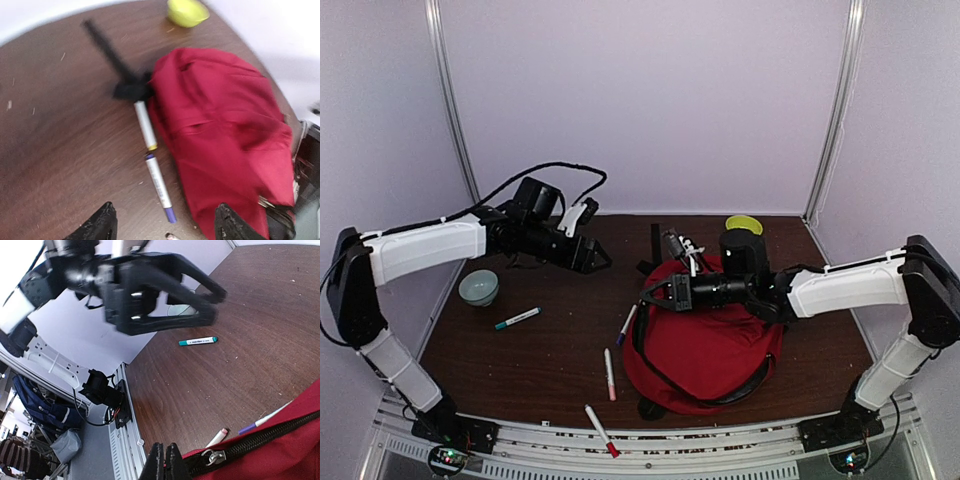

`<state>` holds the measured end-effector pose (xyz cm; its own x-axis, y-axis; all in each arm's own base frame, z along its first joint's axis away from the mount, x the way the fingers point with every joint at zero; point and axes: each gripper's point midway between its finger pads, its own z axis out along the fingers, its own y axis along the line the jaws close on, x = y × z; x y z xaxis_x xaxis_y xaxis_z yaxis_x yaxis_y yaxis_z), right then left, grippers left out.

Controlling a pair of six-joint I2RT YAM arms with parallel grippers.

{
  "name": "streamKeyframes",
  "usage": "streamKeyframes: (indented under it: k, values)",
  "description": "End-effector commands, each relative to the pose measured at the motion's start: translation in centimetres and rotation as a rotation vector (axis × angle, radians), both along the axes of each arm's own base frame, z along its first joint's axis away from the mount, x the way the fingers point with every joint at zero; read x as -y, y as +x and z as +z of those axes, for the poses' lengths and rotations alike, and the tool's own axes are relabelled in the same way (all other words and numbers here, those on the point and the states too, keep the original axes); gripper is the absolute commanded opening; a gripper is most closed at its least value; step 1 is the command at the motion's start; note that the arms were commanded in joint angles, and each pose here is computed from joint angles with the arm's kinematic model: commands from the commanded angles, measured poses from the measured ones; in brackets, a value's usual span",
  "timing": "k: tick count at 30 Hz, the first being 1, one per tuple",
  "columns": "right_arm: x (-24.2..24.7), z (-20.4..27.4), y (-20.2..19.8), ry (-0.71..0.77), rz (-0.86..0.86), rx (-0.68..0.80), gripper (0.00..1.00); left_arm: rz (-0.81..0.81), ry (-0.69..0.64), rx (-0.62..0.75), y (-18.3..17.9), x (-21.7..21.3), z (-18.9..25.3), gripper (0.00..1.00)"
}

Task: Pack the student bag
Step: Pass from the left arm to the right, then hold the student bag at the center of the board.

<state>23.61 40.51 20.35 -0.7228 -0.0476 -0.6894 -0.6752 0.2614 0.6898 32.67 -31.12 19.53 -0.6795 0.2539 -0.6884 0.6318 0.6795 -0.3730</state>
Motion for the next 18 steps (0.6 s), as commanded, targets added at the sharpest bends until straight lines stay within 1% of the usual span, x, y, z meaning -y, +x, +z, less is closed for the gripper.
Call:
streamKeyframes:
  k: [1,3,5,9,13,16,18]
  values:
    - [-1.3,3.5,-2.0,0.024,0.077,0.101,0.0,0.04,0.08,-0.248,0.0,-0.1,-4.5,0.68]
    - [-1.9,3.8,-2.7,0.024,0.1,0.11,0.0,0.009,0.043,-0.276,0.1,1.1,-4.1,0.71]
    - [-2.3,3.9,-3.0,0.018,0.114,0.113,0.0,-0.021,0.002,-0.29,0.1,2.2,-3.4,0.77]
    - [-2.6,3.6,-3.2,0.002,0.121,0.112,0.0,-0.112,-0.081,-0.35,-0.7,4.8,-3.1,0.83]
    - [-2.6,3.4,-3.3,-0.013,0.113,0.113,0.0,-0.138,-0.095,-0.362,-1.7,6.3,-3.0,0.83]
    - [-2.5,3.1,-3.3,-0.019,0.111,0.11,0.0,-0.123,-0.133,-0.403,-2.7,7.1,-3.4,0.83]
    - [-2.5,3.0,-3.3,-0.023,0.111,0.112,0.0,-0.12,-0.132,-0.436,-3.6,7.5,-4.2,0.82]
